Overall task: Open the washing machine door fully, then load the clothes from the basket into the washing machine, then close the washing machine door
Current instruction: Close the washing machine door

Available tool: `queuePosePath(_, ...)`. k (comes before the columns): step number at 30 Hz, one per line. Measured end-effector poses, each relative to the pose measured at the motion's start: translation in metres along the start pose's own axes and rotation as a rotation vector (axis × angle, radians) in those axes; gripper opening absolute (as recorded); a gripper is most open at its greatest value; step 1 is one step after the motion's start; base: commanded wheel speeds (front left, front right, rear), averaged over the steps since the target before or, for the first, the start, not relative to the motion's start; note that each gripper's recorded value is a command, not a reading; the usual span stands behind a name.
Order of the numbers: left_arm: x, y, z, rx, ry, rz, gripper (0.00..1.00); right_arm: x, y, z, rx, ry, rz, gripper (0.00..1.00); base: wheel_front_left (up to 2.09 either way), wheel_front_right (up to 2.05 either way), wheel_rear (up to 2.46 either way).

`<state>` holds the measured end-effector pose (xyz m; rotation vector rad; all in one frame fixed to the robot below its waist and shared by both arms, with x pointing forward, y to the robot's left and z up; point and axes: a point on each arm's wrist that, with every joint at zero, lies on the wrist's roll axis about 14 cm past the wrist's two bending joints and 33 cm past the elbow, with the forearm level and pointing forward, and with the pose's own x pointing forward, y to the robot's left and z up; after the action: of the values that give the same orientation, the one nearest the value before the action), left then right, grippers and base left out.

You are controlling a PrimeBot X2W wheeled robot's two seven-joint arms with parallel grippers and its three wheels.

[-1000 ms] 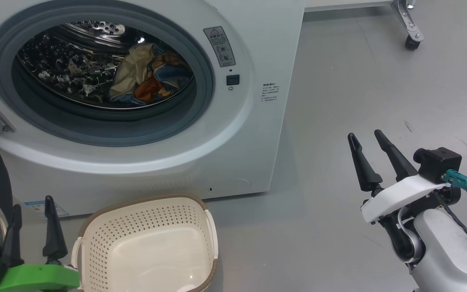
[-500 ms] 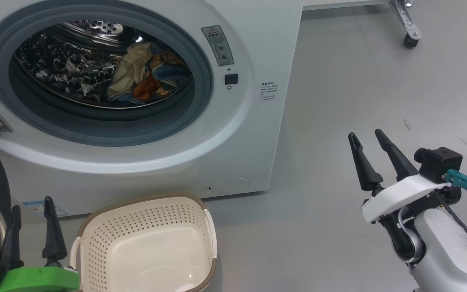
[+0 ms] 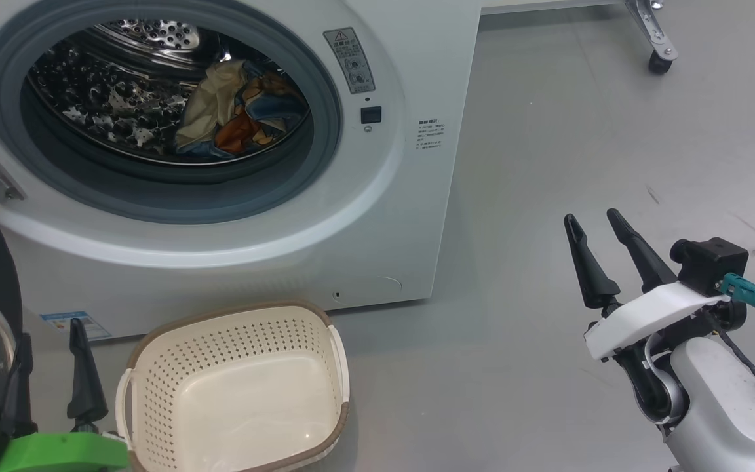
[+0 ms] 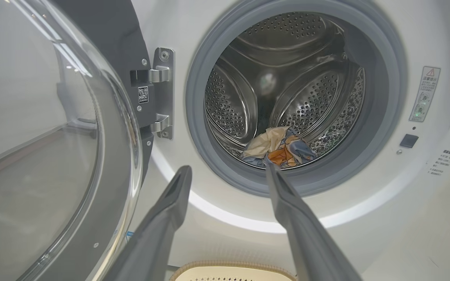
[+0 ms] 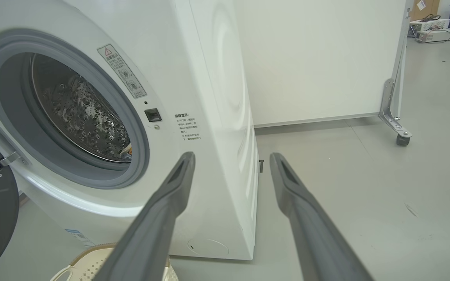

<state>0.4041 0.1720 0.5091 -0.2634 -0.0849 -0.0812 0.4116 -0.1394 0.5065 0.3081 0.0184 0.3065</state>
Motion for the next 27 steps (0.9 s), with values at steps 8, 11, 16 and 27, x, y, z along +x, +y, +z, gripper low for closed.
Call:
queuePosePath(8,-0.0018,-0.0009,0.0000,0.001,0.000,-0.002,1.00,-0.0005,0.0003,0.0011,-0.001,-0.003,0.000,1.00,-0.85,0.85,0.00)
queuePosePath(11,-0.0038,-0.0006,-0.0019,0.000,0.007,-0.001,1.00,-0.0008,0.0001,0.0015,-0.001,-0.004,0.000,1.00,-0.62,0.62,0.00)
queuePosePath(16,-0.0038,-0.0018,-0.0018,0.000,0.007,-0.004,1.00,-0.0011,0.0001,0.0021,-0.001,-0.005,-0.001,1.00,-0.47,0.47,0.00)
queuePosePath(27,-0.0044,-0.0025,-0.0009,-0.001,0.004,-0.006,1.00,-0.0010,0.0013,0.0026,0.002,-0.007,0.002,1.00,-0.17,0.17,0.00)
